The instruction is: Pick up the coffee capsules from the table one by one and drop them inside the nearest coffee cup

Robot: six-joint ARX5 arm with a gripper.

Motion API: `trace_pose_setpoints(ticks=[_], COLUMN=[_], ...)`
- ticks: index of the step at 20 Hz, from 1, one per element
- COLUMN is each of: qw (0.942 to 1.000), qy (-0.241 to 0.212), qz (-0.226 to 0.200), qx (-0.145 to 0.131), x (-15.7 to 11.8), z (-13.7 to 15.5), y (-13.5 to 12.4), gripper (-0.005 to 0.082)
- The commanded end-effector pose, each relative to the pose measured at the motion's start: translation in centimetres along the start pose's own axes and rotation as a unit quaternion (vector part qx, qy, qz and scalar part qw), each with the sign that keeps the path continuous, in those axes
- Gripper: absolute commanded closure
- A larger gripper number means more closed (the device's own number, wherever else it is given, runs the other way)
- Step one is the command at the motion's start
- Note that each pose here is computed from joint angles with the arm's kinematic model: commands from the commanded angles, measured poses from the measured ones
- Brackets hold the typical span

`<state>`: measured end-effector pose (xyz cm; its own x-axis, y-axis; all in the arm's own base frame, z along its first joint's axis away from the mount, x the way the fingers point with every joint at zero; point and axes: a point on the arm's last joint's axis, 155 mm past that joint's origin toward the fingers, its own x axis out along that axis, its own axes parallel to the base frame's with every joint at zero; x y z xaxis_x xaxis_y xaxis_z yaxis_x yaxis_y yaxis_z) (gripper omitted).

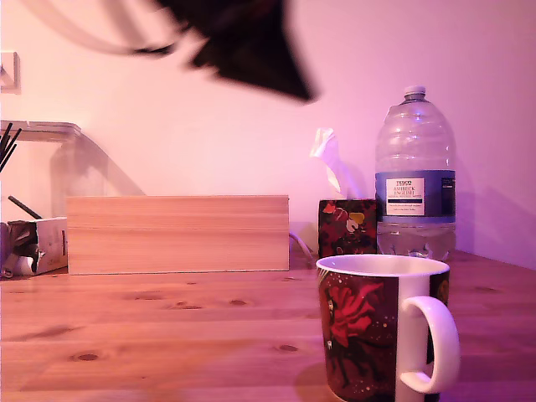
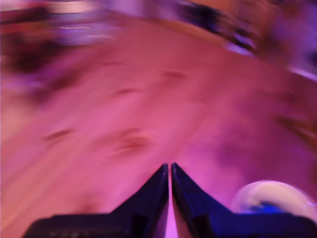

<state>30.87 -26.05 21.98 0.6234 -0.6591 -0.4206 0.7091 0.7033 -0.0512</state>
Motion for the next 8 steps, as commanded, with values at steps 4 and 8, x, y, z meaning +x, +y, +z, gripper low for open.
trace_pose_setpoints(ticks=[4,8], qw=[0.9973,0.9953], qy=[-0.015,-0.021], qz=[0.061,0.079], qx=[-0.040,-0.051], x=[-3.2,-4.3], z=[-1.6,-1.5], y=[3.7,4.9], gripper=[0.0789,0.0789])
